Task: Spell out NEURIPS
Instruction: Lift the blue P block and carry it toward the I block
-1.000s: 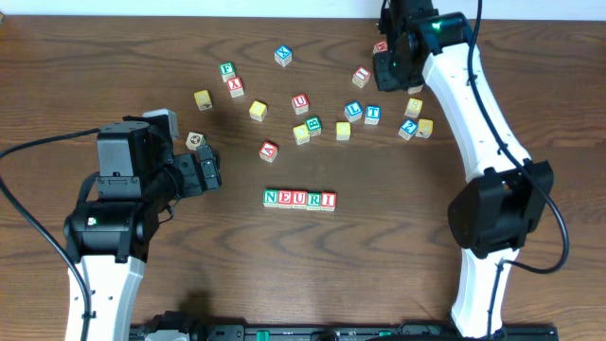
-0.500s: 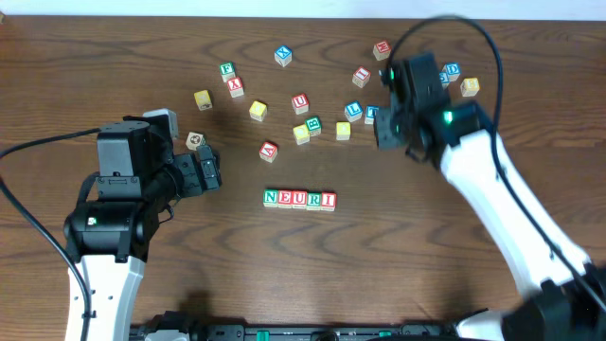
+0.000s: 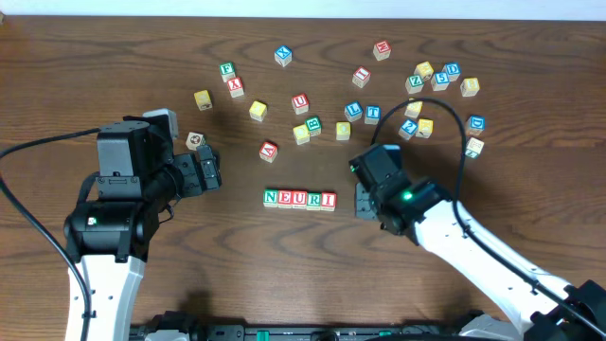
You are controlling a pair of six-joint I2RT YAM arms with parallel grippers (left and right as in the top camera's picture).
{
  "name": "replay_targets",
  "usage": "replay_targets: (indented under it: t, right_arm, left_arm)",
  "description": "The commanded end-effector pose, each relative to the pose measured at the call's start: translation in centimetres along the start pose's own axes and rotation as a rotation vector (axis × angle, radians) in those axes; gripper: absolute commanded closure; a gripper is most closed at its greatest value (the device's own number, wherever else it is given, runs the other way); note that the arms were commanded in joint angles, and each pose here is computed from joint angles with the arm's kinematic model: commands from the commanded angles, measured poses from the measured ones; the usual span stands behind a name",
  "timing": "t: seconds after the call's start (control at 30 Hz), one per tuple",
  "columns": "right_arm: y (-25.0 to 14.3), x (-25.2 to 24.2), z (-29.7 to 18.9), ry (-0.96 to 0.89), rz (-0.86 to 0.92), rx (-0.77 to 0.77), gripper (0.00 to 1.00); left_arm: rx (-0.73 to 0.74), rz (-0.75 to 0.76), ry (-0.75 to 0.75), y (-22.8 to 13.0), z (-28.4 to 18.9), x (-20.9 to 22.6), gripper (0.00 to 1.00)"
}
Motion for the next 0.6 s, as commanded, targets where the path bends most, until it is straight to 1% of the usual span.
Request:
replay_targets:
  t: [0.0,0.1,0.3,0.57]
  right_arm:
    - [-0.6,-0.1,-0.1,-0.045,0.094,-0.023,0.99]
    - [-1.0,0.0,0.0,-0.056,0.116,-0.023,0.99]
    - [-1.3,0.2,0.3,-0.055,0.105,-0.029,0.99]
    - [-2.6,1.1,2.3,-0.022,0.088,-0.069,0.99]
  left_arm:
    - [-0.019,0.009,-0.019,0.7,-0.6,-0.5,0.02]
    - [-0.019,0.009,-0.019,0.7,-0.6,-0.5,0.02]
    - [-0.019,0.009,-0.019,0.7,-0.6,-0.5,0.02]
    - [-0.019,0.009,-0.019,0.7,-0.6,-0.5,0.02]
Point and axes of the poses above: each gripper's point midway between its finger pads, its own z axis out along the fingers, its own x axis along the line the jaws close on, y = z × x, the point moved 2 cm from there along -z, back along the fingers, and after that the axes turned 14 degrees about -z, right-handed, at the moved point
